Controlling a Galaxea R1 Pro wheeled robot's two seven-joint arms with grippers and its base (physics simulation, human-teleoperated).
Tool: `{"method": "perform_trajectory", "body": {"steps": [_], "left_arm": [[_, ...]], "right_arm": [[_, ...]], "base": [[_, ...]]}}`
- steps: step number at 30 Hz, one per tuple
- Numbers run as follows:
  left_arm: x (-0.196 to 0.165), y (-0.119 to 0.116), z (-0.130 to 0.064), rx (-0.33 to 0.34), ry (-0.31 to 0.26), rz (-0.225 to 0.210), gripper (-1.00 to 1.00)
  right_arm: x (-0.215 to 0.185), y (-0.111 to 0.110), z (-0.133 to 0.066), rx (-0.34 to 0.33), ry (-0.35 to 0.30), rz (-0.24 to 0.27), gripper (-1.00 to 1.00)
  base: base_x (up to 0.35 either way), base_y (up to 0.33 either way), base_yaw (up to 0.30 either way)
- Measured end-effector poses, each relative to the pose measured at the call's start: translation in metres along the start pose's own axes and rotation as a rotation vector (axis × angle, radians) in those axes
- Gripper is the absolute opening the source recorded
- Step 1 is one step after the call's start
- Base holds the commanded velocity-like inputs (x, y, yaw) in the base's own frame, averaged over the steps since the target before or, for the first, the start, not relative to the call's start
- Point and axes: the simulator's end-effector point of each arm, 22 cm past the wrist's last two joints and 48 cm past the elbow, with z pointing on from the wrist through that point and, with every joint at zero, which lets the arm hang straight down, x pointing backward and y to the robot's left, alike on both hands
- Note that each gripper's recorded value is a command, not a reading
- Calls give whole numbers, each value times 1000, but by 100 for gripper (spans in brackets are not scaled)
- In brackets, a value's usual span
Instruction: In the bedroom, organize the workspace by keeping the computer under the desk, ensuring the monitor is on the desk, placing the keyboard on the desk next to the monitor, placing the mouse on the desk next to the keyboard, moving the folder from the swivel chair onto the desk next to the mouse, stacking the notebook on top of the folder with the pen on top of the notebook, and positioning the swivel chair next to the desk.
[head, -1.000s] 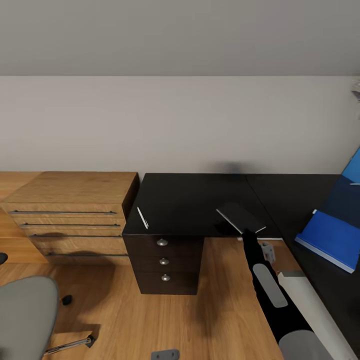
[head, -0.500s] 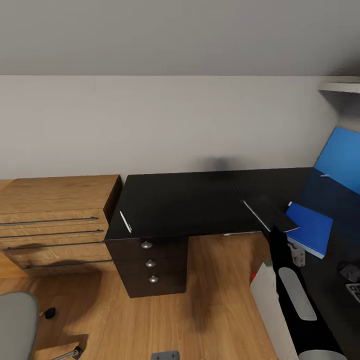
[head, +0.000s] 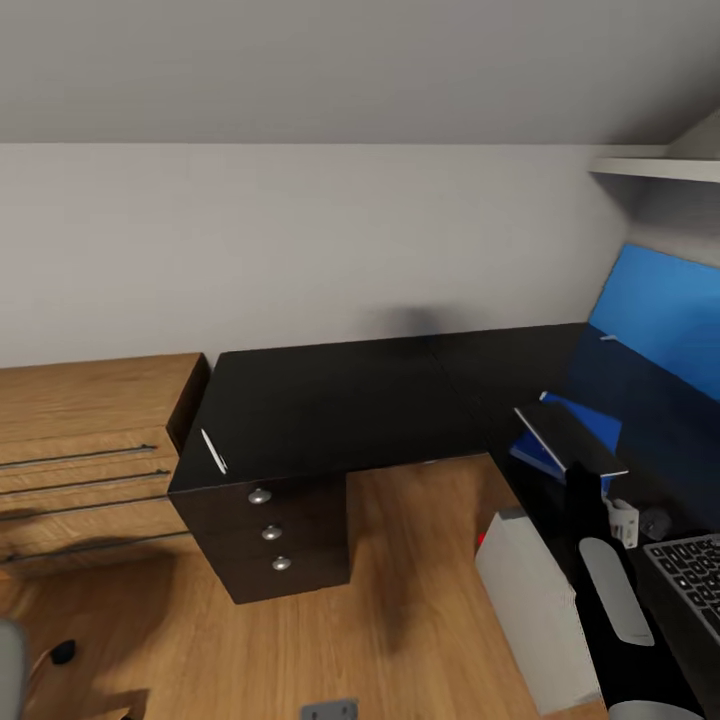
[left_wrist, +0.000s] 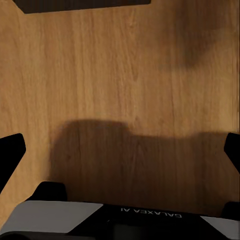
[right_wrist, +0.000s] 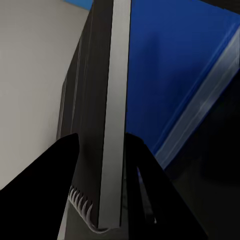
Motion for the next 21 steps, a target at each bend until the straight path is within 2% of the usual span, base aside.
{"method": "perform_trajectory", "body": {"steps": [4, 13, 21], "left_arm": [[0, 1, 1, -3, -12, -9, 100], [7, 3, 2, -10, 0, -3, 100], [8, 4, 2, -11, 0, -2, 100]], "right_arm": [[1, 2, 0, -9, 6, -3, -100], [1, 8, -1, -22, 11, -2, -100], [-1, 13, -1, -40, 0, -7, -100]], "base": [[47, -75, -11], [9, -11, -1], [137, -129, 0]]}}
